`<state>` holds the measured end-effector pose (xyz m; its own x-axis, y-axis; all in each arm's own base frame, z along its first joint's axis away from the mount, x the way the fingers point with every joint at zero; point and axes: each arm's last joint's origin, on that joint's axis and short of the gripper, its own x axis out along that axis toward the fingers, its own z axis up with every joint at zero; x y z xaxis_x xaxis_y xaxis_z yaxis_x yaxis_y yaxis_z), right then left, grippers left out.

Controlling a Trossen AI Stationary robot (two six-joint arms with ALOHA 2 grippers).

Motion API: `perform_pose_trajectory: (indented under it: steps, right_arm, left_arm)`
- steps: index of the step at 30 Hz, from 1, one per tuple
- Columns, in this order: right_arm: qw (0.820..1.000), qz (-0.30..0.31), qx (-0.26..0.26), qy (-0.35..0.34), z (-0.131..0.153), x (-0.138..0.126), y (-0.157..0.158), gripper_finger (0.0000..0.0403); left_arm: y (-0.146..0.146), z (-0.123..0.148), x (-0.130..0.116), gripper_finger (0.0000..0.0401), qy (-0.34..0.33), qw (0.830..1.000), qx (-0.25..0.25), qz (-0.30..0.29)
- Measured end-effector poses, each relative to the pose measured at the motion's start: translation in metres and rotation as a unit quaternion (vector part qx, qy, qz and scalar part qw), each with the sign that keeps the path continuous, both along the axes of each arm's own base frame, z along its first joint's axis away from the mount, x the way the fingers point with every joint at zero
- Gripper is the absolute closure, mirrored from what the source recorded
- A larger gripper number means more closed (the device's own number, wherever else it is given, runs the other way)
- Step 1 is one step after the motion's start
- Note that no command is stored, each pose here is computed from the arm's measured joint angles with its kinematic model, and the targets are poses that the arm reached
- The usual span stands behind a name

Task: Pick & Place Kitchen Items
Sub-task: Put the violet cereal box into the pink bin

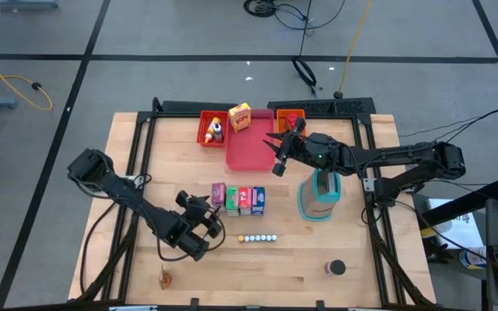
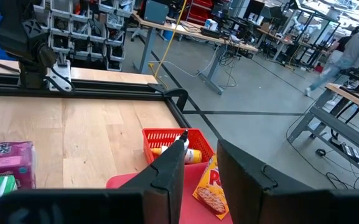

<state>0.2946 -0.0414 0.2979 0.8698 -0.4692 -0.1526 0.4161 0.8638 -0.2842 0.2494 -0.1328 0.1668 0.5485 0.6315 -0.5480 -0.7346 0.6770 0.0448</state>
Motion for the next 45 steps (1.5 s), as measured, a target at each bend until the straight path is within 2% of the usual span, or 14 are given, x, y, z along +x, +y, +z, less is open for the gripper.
perform_pose_trajectory:
  steps: [9, 13, 17, 23, 24, 33, 37, 41, 45]
  right_arm:
    - [1.0, 0.0, 0.0, 0.0, 0.0, 0.0, 0.0, 0.0314]
    - [1.0, 0.0, 0.0, 0.002, 0.0, 0.0, 0.0, 0.0314]
    - [1.0, 0.0, 0.001, 0.007, -0.001, 0.0, 0.0, 0.0314]
    - [1.0, 0.0, 0.001, 0.011, -0.002, 0.0, 0.0, 0.0314]
    - [1.0, 0.0, 0.001, 0.011, -0.002, 0.0, 0.0, 0.0314]
    - [1.0, 0.0, 0.001, 0.014, -0.003, 0.0, 0.0, 0.0314]
    - [1.0, 0.0, 0.002, 0.022, -0.004, -0.001, 0.0, 0.0314]
    - [1.0, 0.0, 0.003, 0.027, -0.005, -0.001, 0.0, 0.0314]
    - [1.0, 0.0, 0.003, 0.026, -0.005, -0.001, 0.0, 0.0314]
  left_arm:
    - [0.007, 0.0, 0.004, 0.0151, -0.003, 1.0, 0.005, 0.015]
    - [0.011, 0.0, 0.005, 0.0171, -0.003, 1.0, 0.006, 0.021]
    - [0.014, 0.0, 0.007, 0.0233, -0.002, 1.0, 0.007, 0.028]
    - [0.019, 0.0, 0.009, 0.0376, 0.018, 0.999, 0.024, 0.019]
    - [0.019, 0.0, 0.01, 0.0388, 0.021, 0.999, 0.026, 0.019]
    - [0.021, 0.0, 0.008, 0.04, 0.034, 0.999, 0.031, 0.017]
    - [0.014, 0.003, 0.004, 0.039, 0.051, 0.998, 0.033, -0.012]
    - [0.009, 0.015, -0.002, 0.0376, 0.036, 0.998, 0.034, -0.034]
    - [0.011, 0.041, -0.012, 0.0351, -0.011, 0.999, 0.022, -0.037]
